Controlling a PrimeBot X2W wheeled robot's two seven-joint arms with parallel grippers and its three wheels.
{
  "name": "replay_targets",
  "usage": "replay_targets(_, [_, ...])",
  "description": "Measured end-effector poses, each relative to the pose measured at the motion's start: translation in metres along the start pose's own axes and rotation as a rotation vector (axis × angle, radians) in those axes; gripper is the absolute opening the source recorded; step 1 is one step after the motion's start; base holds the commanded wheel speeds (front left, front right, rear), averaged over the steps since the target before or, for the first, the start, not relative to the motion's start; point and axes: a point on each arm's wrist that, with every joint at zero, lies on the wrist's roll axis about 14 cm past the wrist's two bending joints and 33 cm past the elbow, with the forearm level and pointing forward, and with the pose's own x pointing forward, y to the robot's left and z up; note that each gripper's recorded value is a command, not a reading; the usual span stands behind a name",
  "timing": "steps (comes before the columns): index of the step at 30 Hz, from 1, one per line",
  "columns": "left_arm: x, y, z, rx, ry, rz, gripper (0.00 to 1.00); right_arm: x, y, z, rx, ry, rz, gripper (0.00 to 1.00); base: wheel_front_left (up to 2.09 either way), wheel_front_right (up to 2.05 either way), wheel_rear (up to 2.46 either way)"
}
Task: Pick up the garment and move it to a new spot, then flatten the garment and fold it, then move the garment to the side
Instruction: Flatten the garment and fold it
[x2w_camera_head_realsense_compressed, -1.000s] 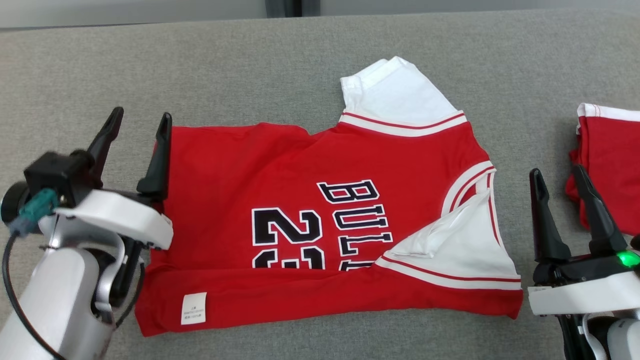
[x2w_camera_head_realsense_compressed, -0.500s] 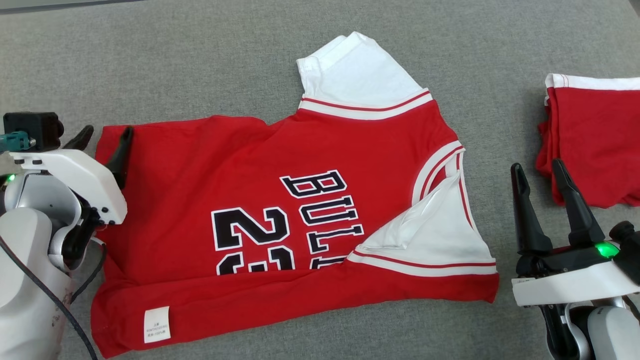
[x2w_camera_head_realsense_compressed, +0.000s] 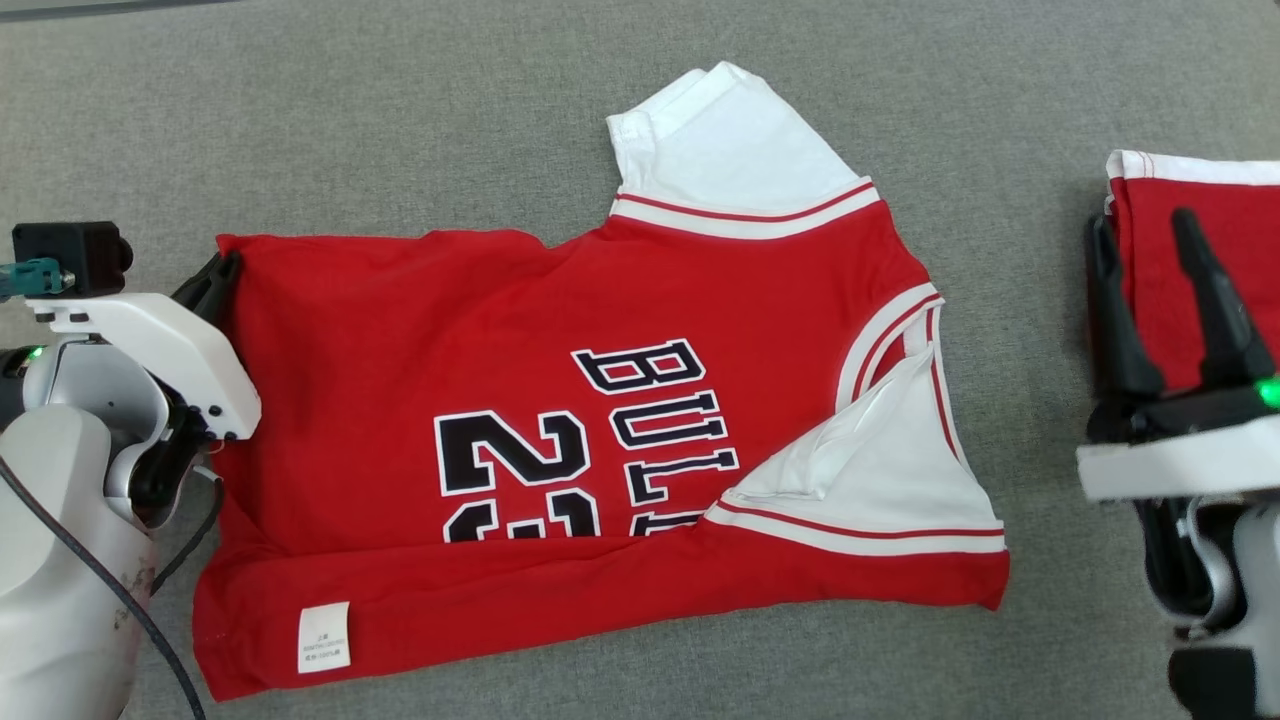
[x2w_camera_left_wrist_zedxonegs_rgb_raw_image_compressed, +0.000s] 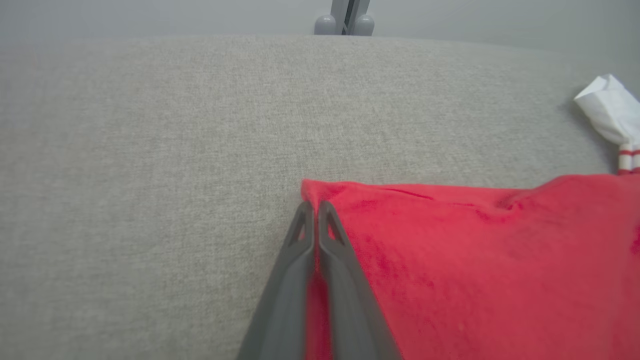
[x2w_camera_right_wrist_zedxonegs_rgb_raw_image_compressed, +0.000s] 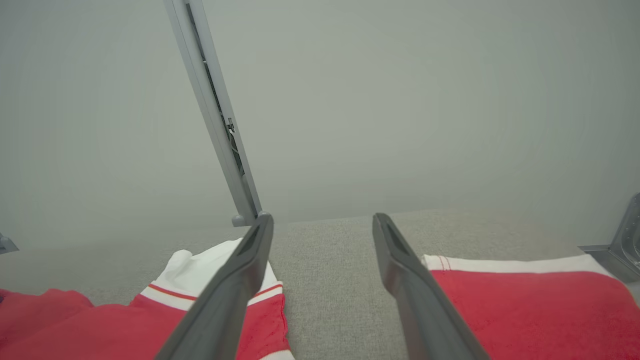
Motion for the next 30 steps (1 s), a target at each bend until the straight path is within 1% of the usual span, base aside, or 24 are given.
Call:
replay_targets(5, [0.002, -0.011, 0.013, 0.020, -0.044, -0.025, 0.00, 0.049, -0.006, 0.017, -0.049, -0.017, 0.034, 1.00, 0.00, 0.00, 0.00])
replay_targets(7, [0.002, -0.017, 0.019, 0.024, -0.063, -0.041, 0.00, 0.071, -0.002, 0.016, -0.063, 0.005, 0.060, 1.00, 0.00, 0.00, 0.00])
replay_targets(9, [0.003, -0.025, 0.024, 0.032, -0.081, -0.059, 0.00, 0.093, 0.003, 0.007, -0.078, 0.058, 0.085, 1.00, 0.00, 0.00, 0.00])
replay_targets(10, [0.003, -0.025, 0.024, 0.032, -0.081, -0.059, 0.00, 0.093, 0.003, 0.007, -0.078, 0.058, 0.085, 1.00, 0.00, 0.00, 0.00])
replay_targets(11, [0.003, -0.029, 0.026, 0.035, -0.095, -0.069, 0.00, 0.112, 0.013, -0.004, -0.095, 0.117, 0.122, 1.00, 0.00, 0.00, 0.00])
replay_targets(13, [0.004, -0.030, 0.030, 0.037, -0.113, -0.072, 0.00, 0.130, 0.026, -0.017, -0.111, 0.164, 0.161, 1.00, 0.00, 0.00, 0.00])
replay_targets(14, [0.004, -0.030, 0.030, 0.037, -0.113, -0.072, 0.00, 0.130, 0.026, -0.017, -0.111, 0.164, 0.161, 1.00, 0.00, 0.00, 0.00])
replay_targets(16, [0.004, -0.033, 0.033, 0.042, -0.130, -0.082, 0.00, 0.144, 0.032, -0.035, -0.157, 0.232, 0.187, 1.00, 0.00, 0.00, 0.00])
replay_targets(20, [0.007, -0.035, 0.037, 0.052, -0.151, -0.089, 0.00, 0.165, 0.056, -0.073, -0.198, 0.347, 0.251, 1.00, 0.00, 0.00, 0.00])
replay_targets(24, [0.010, -0.029, 0.032, 0.053, -0.152, -0.079, 0.00, 0.170, 0.081, -0.118, -0.228, 0.467, 0.326, 1.00, 0.00, 0.00, 0.00])
replay_targets(27, [0.011, -0.022, 0.027, 0.057, -0.147, -0.066, 0.00, 0.168, 0.090, -0.146, -0.241, 0.540, 0.361, 1.00, 0.00, 0.00, 0.00])
replay_targets(30, [0.012, -0.015, 0.018, 0.055, -0.131, -0.051, 0.00, 0.162, 0.100, -0.166, -0.253, 0.588, 0.403, 1.00, 0.00, 0.00, 0.00])
